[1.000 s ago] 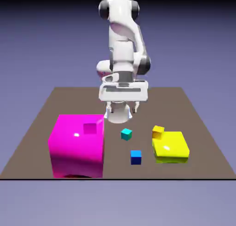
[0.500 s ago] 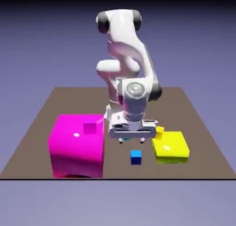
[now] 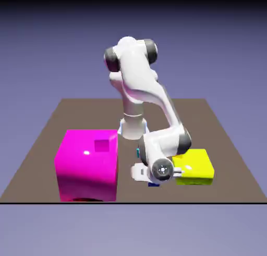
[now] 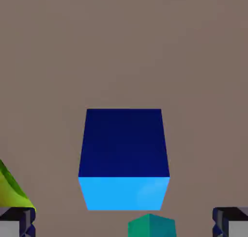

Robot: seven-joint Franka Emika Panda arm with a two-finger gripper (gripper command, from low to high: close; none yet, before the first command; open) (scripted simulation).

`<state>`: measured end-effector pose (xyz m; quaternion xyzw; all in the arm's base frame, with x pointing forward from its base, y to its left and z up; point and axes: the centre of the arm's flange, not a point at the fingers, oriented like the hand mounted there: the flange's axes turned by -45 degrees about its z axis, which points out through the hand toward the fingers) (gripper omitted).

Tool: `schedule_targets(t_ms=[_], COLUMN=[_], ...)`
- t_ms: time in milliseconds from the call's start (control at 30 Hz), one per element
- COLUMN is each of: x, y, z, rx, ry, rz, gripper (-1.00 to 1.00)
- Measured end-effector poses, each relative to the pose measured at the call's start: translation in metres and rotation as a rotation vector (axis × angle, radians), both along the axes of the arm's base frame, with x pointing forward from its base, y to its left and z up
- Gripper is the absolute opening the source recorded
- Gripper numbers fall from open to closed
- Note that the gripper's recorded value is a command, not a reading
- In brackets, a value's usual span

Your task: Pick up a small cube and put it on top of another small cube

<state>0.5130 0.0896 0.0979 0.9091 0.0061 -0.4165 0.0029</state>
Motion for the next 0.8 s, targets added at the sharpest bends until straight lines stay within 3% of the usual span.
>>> schedule_targets(t_ms=[33,100,233,533,700,733,800], x=[-0.007,-0.007,0.028,-0.086,-0.113,-0.119,-0.118], y=[0.0,0.0,0.009,0.177,0.161,0.158,0.157], z=[-0.009,-0.009,0.049,0.174,0.129,0.122,0.122], rx=[0.0,0.001,0.006,0.001,0.001,0.002,0.0], ry=[0.0,0.0,0.001,0.001,0.001,0.001,0.0], rz=[0.0,-0.001,0.018,0.529,0.529,0.529,0.53], gripper=[-1.0,-1.0,-1.0,-1.0,-1.0,1.0,1.0])
